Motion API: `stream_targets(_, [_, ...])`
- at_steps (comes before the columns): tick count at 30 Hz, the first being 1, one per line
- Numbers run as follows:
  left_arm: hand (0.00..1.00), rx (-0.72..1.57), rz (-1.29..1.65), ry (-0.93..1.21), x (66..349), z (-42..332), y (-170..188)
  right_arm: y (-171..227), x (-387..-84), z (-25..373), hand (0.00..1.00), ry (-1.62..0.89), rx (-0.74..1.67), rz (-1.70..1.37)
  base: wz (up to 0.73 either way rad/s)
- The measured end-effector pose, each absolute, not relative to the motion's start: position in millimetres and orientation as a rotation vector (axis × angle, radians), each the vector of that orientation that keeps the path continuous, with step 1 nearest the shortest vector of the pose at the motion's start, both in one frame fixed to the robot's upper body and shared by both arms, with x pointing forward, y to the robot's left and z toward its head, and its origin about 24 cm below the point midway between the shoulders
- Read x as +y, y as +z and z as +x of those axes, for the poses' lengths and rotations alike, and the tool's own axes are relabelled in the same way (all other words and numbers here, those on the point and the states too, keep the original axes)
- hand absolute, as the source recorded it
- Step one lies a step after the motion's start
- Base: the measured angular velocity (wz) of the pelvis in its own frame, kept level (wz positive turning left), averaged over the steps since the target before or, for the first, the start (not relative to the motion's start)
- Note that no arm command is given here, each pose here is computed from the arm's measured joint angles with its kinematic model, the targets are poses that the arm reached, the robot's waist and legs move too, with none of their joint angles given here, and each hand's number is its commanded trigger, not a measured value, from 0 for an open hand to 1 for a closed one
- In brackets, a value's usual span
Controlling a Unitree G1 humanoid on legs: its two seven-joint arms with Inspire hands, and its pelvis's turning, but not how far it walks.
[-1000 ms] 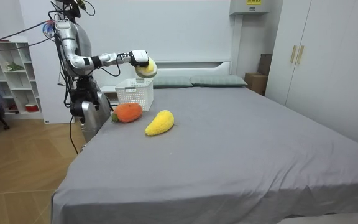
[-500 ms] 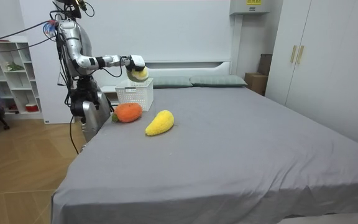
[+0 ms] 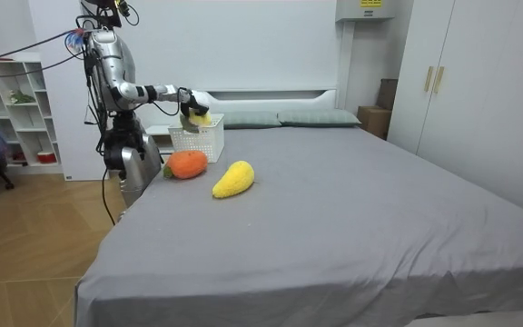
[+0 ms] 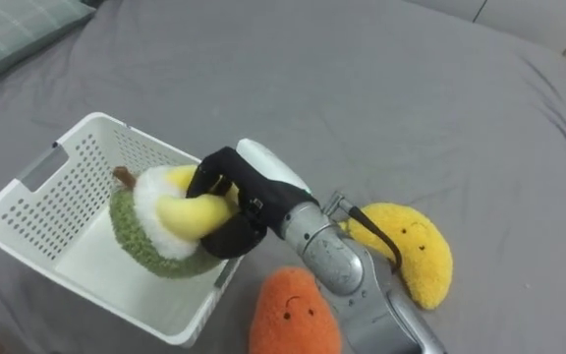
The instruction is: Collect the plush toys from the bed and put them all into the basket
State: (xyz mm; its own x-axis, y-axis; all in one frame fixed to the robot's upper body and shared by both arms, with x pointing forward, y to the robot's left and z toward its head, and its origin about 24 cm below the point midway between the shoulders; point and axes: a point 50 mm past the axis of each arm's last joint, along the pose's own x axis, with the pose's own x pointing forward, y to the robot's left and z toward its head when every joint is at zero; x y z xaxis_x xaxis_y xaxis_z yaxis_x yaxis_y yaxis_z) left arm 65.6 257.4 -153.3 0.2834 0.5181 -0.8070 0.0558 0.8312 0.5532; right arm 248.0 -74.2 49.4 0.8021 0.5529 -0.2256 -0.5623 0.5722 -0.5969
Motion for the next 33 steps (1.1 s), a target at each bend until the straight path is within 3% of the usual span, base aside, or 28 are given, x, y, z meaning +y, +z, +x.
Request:
stream_targets(20, [0.00,1.240,0.524,0.331,252,75,-153,38,-76,249,0.00,0.648,0.074,-0.713,0.00])
stream_targets(33, [0.00,1.238,0.511,0.352,253,74,-153,46,-92,258,0.00,0.509,0.054,-0.495,0.00])
